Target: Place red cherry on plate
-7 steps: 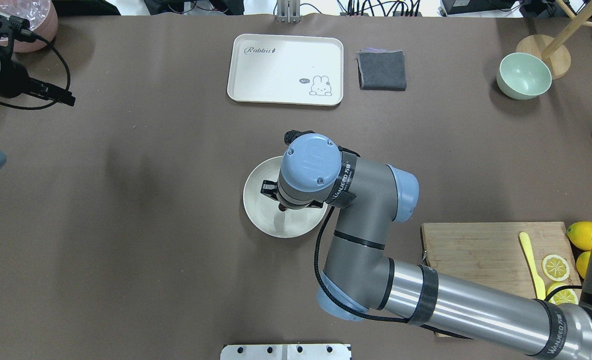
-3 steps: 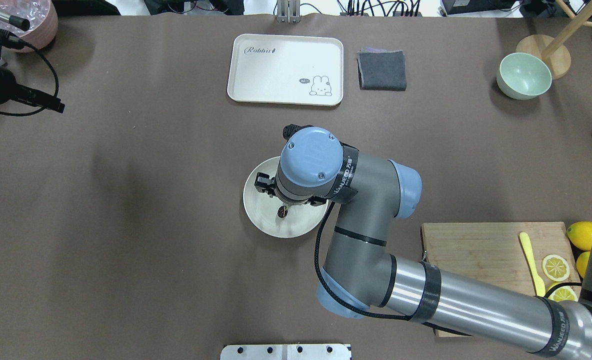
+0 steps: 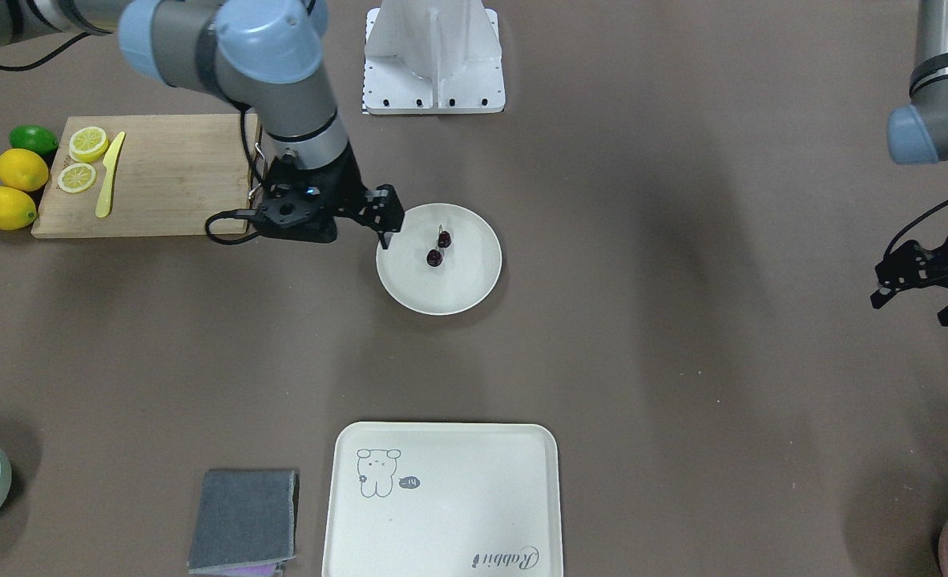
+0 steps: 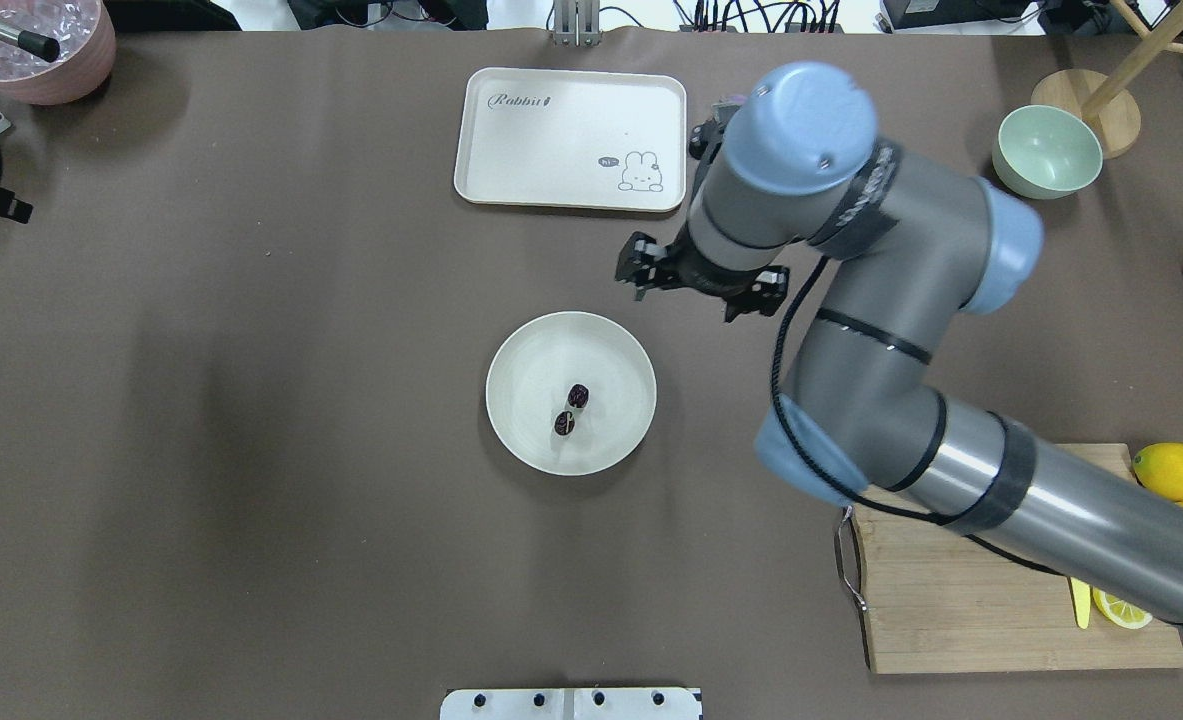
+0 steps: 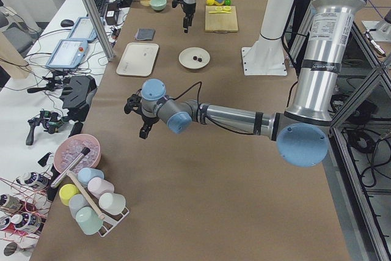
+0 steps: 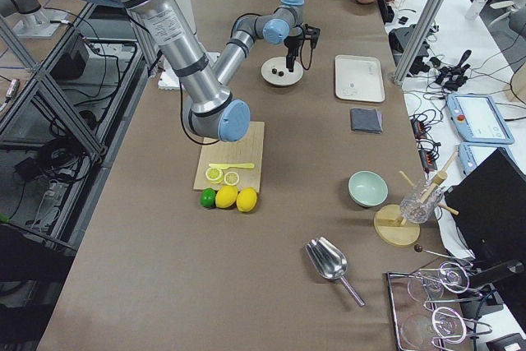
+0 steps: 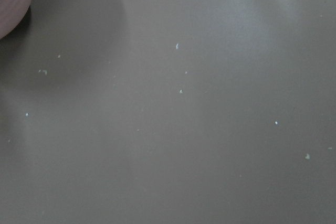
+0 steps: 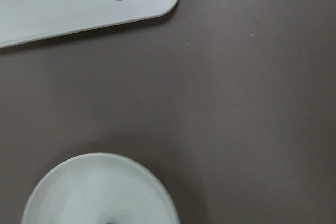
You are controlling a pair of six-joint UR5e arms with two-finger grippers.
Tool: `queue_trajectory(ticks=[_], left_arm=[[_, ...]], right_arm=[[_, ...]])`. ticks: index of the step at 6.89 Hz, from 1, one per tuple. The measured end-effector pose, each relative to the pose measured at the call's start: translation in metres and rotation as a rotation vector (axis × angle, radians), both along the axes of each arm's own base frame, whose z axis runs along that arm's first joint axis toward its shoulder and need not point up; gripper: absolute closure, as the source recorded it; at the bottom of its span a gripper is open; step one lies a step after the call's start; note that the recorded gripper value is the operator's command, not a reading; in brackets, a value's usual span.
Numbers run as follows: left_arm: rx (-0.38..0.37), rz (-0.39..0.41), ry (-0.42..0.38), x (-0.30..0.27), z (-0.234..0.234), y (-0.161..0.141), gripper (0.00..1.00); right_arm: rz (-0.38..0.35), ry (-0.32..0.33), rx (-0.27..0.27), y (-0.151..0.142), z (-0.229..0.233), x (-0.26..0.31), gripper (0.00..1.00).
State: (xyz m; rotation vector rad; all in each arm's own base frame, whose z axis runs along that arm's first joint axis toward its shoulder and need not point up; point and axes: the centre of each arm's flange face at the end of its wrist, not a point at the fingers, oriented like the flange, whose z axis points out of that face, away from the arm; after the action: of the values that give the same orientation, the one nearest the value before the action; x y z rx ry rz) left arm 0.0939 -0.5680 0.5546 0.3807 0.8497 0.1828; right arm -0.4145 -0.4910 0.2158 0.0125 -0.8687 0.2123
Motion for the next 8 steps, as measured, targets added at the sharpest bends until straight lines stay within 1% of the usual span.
queue_trajectory(ticks=[1,2,3,4,5,7,8], left_arm=[[0.013,0.000,-0.020,-0.038,0.016,0.006,0.02],[0.020,0.004,-0.059,-0.080,0.031,0.010,0.02],[0.005,0.011,-0.099,-0.123,0.043,0.014,0.02],[-0.032,0.012,-0.121,-0.151,0.049,0.019,0.02],[-0.068,0.003,-0.127,-0.164,0.051,0.025,0.02],[-0.135,-0.045,-0.114,-0.170,0.053,0.034,0.02],[-0.152,-0.055,-0.111,-0.170,0.056,0.037,0.02]], right_arm=[[-0.049,0.030,0.027,-0.023,0.055,0.073,0.00],[-0.107,0.073,0.070,-0.039,0.117,0.147,0.00],[-0.158,0.105,0.100,-0.049,0.177,0.218,0.00],[-0.186,0.116,0.105,-0.050,0.227,0.279,0.00],[-0.200,0.125,0.105,-0.041,0.273,0.332,0.00],[-0.213,0.153,0.095,-0.011,0.354,0.419,0.00],[-0.231,0.158,0.101,-0.001,0.392,0.456,0.00]])
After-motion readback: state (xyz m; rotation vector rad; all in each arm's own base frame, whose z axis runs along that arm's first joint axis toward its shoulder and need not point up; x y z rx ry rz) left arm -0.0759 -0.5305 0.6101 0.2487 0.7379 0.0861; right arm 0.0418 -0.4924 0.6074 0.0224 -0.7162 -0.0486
